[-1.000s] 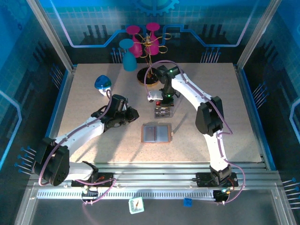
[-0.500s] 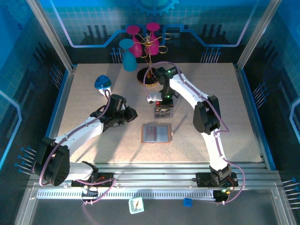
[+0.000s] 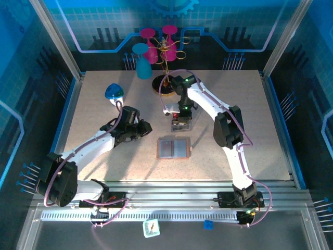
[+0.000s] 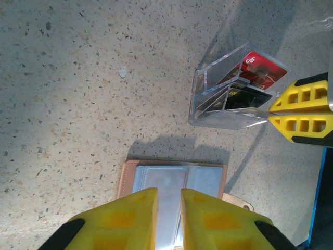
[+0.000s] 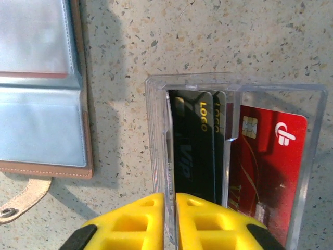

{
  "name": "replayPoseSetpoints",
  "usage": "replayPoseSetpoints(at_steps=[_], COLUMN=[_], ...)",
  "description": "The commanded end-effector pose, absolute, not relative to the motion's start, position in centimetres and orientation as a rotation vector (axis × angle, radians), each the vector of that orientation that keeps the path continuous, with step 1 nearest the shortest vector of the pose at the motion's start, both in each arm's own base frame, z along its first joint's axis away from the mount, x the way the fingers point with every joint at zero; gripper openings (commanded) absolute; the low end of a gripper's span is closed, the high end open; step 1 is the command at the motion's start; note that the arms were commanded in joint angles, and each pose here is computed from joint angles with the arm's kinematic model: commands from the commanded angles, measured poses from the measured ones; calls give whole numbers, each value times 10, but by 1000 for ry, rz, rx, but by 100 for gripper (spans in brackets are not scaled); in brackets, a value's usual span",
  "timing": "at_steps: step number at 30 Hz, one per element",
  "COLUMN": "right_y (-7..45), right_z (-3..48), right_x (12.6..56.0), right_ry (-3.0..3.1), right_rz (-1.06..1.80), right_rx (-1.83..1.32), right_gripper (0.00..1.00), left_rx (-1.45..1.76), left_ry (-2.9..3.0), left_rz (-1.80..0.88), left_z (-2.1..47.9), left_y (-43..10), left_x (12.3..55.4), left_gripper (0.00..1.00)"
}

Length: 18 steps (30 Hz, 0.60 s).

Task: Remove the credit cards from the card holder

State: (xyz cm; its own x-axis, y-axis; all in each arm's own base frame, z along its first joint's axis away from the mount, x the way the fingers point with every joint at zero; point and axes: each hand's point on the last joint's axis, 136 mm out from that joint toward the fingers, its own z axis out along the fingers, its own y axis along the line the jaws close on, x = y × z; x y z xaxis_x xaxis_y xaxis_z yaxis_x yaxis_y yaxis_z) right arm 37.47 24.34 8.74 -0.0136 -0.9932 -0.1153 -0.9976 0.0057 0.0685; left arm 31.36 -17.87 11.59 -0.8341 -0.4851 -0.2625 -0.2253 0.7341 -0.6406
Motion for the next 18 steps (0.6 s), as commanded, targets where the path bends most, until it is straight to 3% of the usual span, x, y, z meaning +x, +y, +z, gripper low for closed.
replayPoseSetpoints(at_steps=[1,10,18], right_y=[248,257,271], right_z=[99,133,147], right_x=[376,379,363], right_ry=[2210,2194,2297], right_rz=[229,224,346], right_rx=[-2130,-1931,-1569], right_gripper=[18,24,23], left_rx=[-535,-527,-516], left_ry=[2521,2568,2634], left_rz=[-887,-951,-997], left_z=[118,106,91], left_y=[-180,-192,-205], left_x=[311,312,315], left_gripper=[19,20,19])
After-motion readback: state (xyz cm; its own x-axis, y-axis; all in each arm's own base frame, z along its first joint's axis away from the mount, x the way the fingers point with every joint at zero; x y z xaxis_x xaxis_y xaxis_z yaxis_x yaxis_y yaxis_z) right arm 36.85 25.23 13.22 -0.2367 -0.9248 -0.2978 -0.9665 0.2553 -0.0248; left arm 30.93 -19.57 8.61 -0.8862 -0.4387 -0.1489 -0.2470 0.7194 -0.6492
